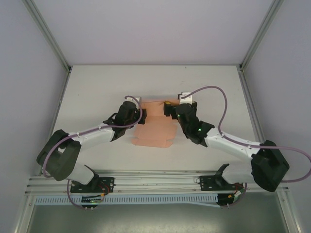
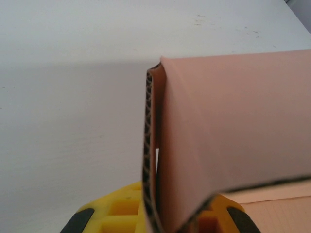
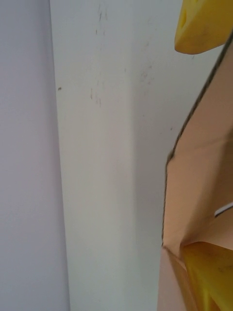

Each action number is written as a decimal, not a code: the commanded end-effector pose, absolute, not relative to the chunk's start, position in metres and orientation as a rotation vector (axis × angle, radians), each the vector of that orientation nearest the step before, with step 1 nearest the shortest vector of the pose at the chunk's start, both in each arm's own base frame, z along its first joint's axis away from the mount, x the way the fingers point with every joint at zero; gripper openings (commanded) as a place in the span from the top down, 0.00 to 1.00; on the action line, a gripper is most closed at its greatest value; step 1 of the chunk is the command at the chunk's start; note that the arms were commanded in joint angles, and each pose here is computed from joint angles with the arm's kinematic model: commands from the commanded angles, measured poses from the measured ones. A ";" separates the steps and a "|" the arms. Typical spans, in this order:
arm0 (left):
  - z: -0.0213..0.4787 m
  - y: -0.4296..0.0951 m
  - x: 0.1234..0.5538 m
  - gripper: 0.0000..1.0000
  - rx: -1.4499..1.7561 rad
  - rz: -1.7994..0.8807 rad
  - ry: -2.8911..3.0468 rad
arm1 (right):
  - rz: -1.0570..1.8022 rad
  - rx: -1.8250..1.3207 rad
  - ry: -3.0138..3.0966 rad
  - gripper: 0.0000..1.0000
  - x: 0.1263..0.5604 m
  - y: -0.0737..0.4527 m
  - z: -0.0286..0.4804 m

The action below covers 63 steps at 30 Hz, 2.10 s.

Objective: Assemble paper box

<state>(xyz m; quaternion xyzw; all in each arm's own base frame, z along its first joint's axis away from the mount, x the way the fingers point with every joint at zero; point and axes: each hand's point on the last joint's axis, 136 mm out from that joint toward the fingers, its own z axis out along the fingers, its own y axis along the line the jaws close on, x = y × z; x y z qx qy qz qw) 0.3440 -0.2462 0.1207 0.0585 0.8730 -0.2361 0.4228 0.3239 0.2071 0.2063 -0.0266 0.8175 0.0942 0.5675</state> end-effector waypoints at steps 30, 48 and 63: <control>0.130 -0.254 0.339 1.00 0.184 -0.634 2.179 | 0.383 -0.154 2.100 0.01 0.290 0.178 0.175; 0.132 -0.261 0.337 1.00 0.156 -0.699 2.197 | 0.167 -0.103 1.982 0.01 0.329 0.212 0.171; 0.127 -0.240 0.339 1.00 0.102 -0.581 2.196 | 0.185 -0.098 1.949 0.01 0.276 0.148 0.201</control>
